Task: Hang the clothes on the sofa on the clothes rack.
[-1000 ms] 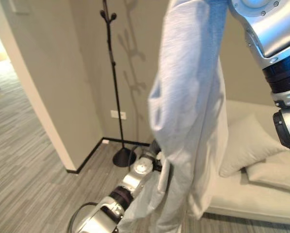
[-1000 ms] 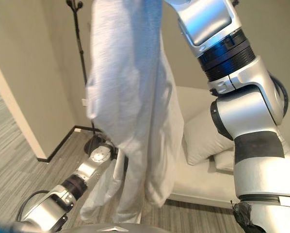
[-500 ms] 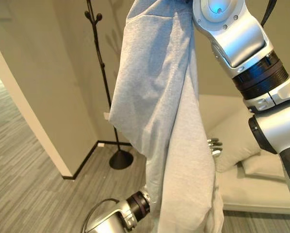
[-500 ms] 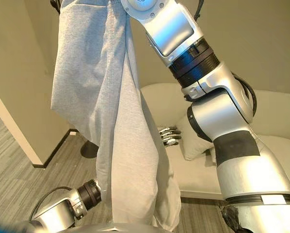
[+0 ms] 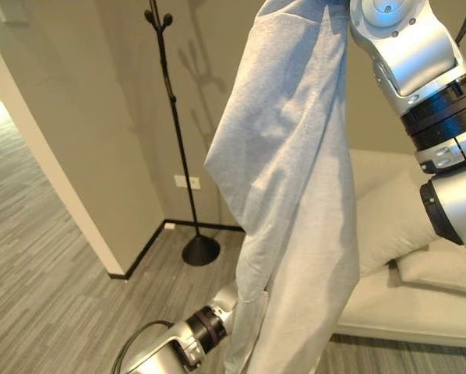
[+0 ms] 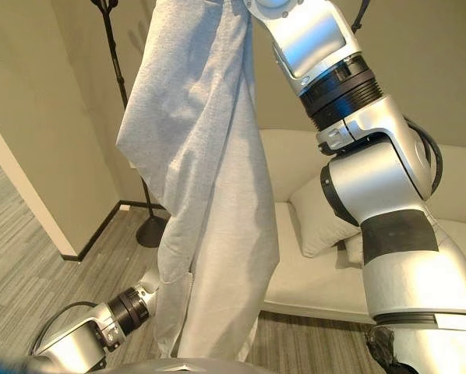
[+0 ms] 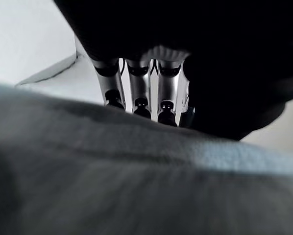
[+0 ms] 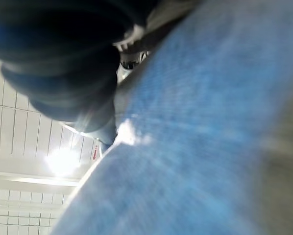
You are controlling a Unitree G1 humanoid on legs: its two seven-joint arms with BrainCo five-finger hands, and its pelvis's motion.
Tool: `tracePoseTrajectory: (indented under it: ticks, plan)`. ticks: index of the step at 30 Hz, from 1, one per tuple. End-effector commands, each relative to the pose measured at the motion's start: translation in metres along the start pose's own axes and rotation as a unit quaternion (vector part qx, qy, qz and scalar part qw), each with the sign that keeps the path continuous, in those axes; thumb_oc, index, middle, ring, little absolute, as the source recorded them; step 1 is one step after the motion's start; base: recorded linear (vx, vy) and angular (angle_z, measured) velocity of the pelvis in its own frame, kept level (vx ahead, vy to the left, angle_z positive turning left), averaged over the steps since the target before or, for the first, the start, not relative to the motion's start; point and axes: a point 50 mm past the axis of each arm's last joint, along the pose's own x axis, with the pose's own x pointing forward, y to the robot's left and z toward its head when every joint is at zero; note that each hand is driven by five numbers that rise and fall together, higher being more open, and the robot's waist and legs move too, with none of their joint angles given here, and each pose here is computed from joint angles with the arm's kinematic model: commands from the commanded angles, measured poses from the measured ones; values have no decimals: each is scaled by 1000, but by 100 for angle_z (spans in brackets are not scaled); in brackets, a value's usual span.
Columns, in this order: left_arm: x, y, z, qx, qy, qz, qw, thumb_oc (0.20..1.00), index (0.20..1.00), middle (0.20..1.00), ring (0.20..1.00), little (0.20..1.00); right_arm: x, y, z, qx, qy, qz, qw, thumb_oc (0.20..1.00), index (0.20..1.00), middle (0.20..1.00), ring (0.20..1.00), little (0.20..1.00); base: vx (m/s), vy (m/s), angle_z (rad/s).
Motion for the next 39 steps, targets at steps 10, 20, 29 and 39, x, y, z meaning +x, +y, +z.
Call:
tracePoseTrajectory:
  ticks: [10,20,29,39]
  plan:
    - [-22,28,17,87,-46,32,995,1000,1000,1000,1000,1000,39,-56,23,-41,-38,-69,996,200,200,200,200,200,12,11,8]
    - [-32,29,23,96,-58,21,993,1000,1000,1000,1000,1000,41,-55,22,-42,-32,-60,997,200,200,200,200,200,8,3,6]
    - [-31,24,28,196,-51,-9,979,1000,1000,1000,1000,1000,34,-40,21,-20,-35,-39,998,200,200,200,200,200,1,0,0]
    - [31,-2,13,343,-1,-30,939,1000,1000,1000,1000,1000,25,5,43,79,-49,4,996,200,200,200,200,200,-4,-13,-7]
